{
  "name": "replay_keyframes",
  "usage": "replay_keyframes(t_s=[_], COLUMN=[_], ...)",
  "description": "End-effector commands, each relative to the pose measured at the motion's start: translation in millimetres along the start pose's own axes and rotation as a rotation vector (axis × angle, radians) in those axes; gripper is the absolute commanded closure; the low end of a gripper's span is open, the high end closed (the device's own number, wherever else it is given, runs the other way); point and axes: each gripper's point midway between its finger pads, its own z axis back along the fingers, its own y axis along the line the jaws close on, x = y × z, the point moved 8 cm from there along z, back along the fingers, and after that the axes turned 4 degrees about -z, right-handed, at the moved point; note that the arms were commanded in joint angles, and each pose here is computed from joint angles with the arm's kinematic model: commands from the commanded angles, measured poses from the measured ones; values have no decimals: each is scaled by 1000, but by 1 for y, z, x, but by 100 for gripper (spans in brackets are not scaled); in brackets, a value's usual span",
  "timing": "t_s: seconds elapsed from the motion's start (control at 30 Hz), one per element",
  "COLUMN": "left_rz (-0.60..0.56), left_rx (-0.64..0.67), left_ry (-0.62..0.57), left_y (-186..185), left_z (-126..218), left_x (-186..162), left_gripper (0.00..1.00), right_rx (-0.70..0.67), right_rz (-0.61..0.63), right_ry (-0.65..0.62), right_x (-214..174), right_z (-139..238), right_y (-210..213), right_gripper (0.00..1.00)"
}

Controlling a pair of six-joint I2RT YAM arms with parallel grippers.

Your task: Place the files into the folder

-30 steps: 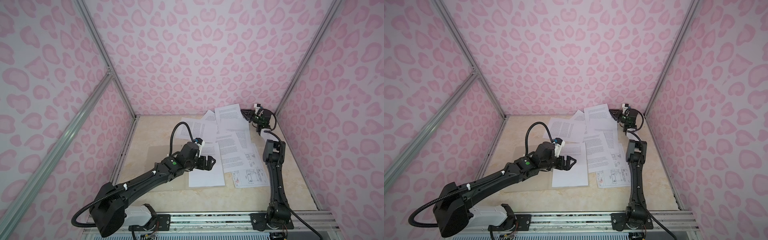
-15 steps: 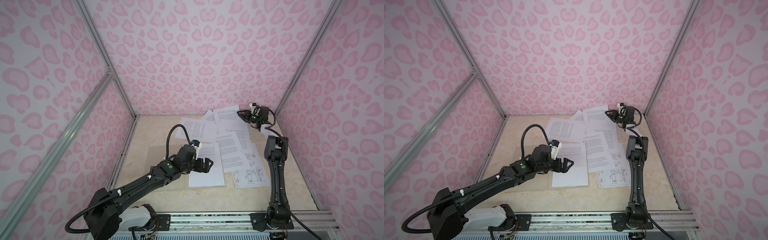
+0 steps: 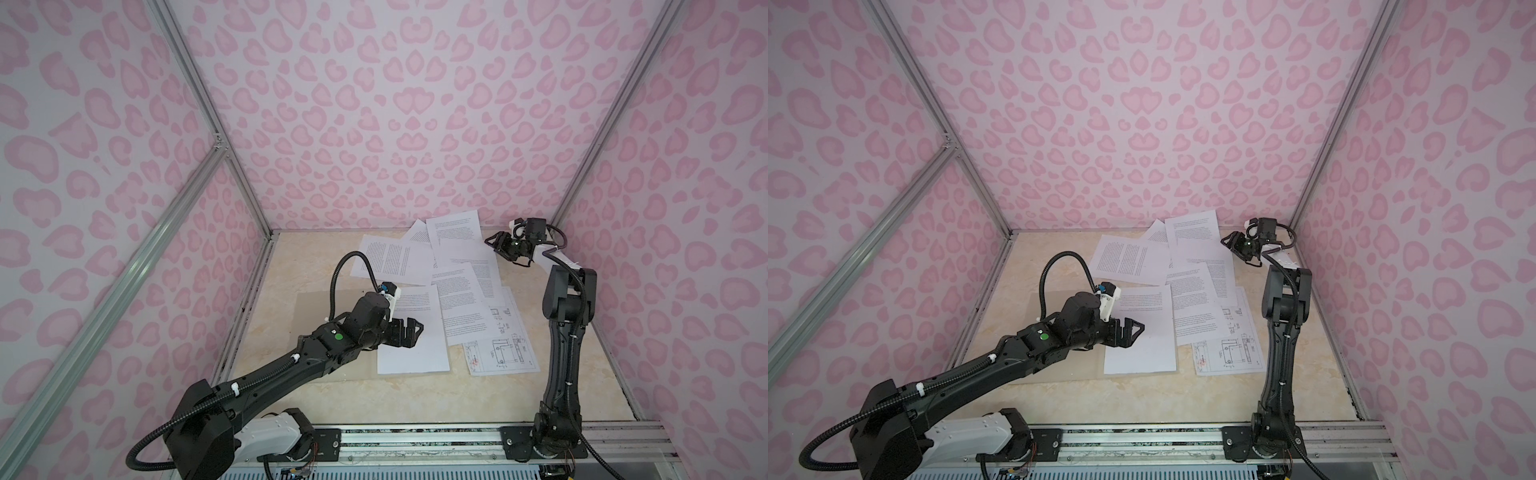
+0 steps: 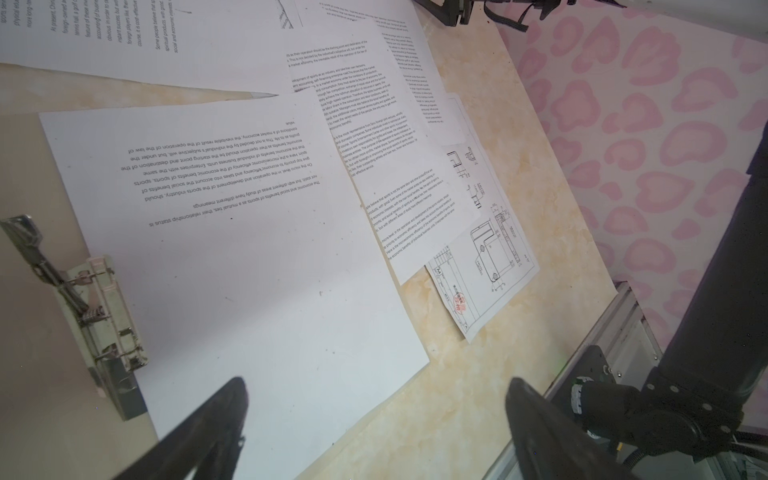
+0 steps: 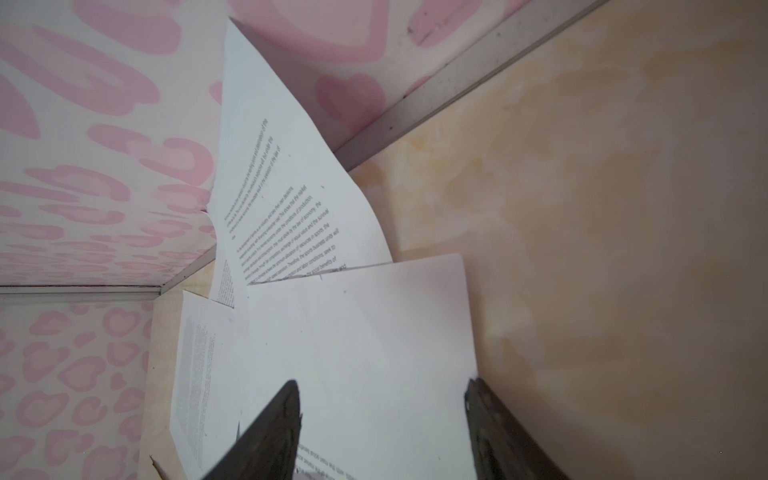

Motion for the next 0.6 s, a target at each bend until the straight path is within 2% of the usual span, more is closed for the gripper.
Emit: replay_keyframes(t_s=[0.0, 0.2, 0.27, 0.4, 0.57], left_rz=[-12, -6, -2, 0, -6], left_rx=[-4, 7, 2, 9, 10], left_ry=[-7, -7, -8, -3, -8], left_y=[0, 1, 1, 2, 0], left_z=[0, 1, 0, -2, -3], left_x=[1, 0, -1, 0, 3], left_gripper=[2, 2, 2, 2, 2], right_rx=[-98, -162, -145, -177, -226], right_rz=[-5, 8, 1, -5, -94], right_ry=[37, 47, 67, 113, 191], right_x=[-5, 5, 7, 3, -16], right_z=[-7, -12, -18, -23, -11], right_y=[-21, -29, -30, -32, -30], right_gripper=[34, 32, 31, 34, 38])
